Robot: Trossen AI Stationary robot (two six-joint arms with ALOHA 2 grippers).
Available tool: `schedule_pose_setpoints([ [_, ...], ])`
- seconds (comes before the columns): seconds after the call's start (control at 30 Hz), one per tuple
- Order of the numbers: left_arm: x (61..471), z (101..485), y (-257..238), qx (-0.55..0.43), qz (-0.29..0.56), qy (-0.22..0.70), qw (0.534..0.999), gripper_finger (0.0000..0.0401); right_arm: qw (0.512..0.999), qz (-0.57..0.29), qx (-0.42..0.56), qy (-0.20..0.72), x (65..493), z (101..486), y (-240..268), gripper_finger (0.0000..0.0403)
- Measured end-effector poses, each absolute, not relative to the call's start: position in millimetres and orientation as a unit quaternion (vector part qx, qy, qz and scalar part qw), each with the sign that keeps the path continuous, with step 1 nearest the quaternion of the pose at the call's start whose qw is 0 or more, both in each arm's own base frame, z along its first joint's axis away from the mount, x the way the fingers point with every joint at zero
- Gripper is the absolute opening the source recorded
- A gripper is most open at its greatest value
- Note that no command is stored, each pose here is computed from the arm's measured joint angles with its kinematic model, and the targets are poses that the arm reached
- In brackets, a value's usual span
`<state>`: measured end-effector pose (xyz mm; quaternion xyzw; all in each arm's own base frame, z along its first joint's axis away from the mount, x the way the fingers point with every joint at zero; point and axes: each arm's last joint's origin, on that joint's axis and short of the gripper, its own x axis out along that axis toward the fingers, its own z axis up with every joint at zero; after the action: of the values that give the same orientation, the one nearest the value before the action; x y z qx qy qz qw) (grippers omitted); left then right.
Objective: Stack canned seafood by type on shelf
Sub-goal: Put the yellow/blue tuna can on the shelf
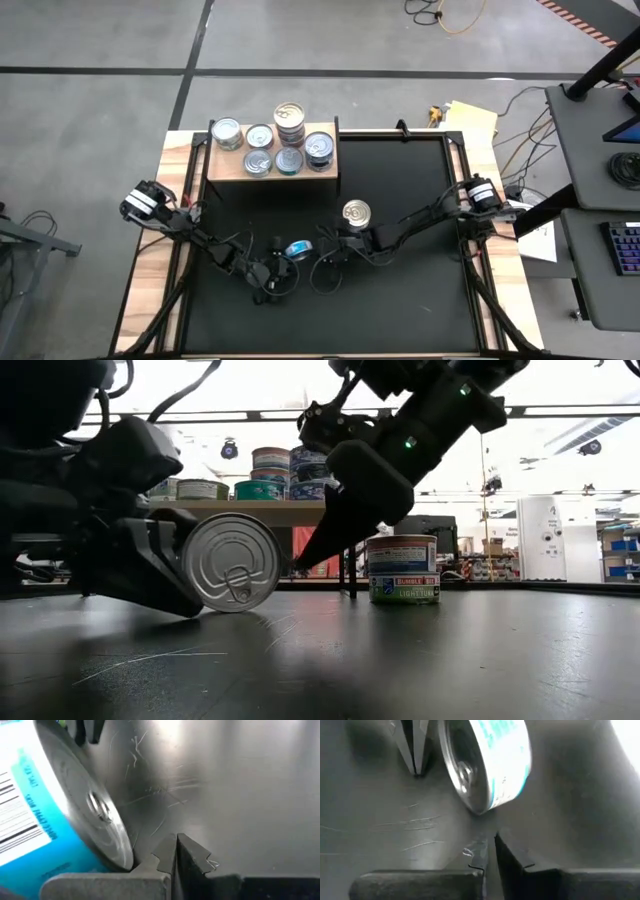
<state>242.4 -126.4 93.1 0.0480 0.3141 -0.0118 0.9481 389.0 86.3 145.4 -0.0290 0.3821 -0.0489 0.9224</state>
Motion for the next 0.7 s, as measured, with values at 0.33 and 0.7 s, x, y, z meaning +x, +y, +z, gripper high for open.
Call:
schedule_pose_setpoints([
  [0.33, 239.4, 90.2, -124.2, 0.033, 0.004, 0.321, 0.946, 0.0000, 0.933, -0.057, -0.084, 0.344, 409.4, 173.9, 67.4, 0.0161],
  [0.7, 237.8, 88.9, -122.5, 0.014, 0.023, 0.321, 0.947, 0.0000, 0.945, 0.060, -0.057, 0.317, 428.2, 168.2, 54.4, 0.0262],
])
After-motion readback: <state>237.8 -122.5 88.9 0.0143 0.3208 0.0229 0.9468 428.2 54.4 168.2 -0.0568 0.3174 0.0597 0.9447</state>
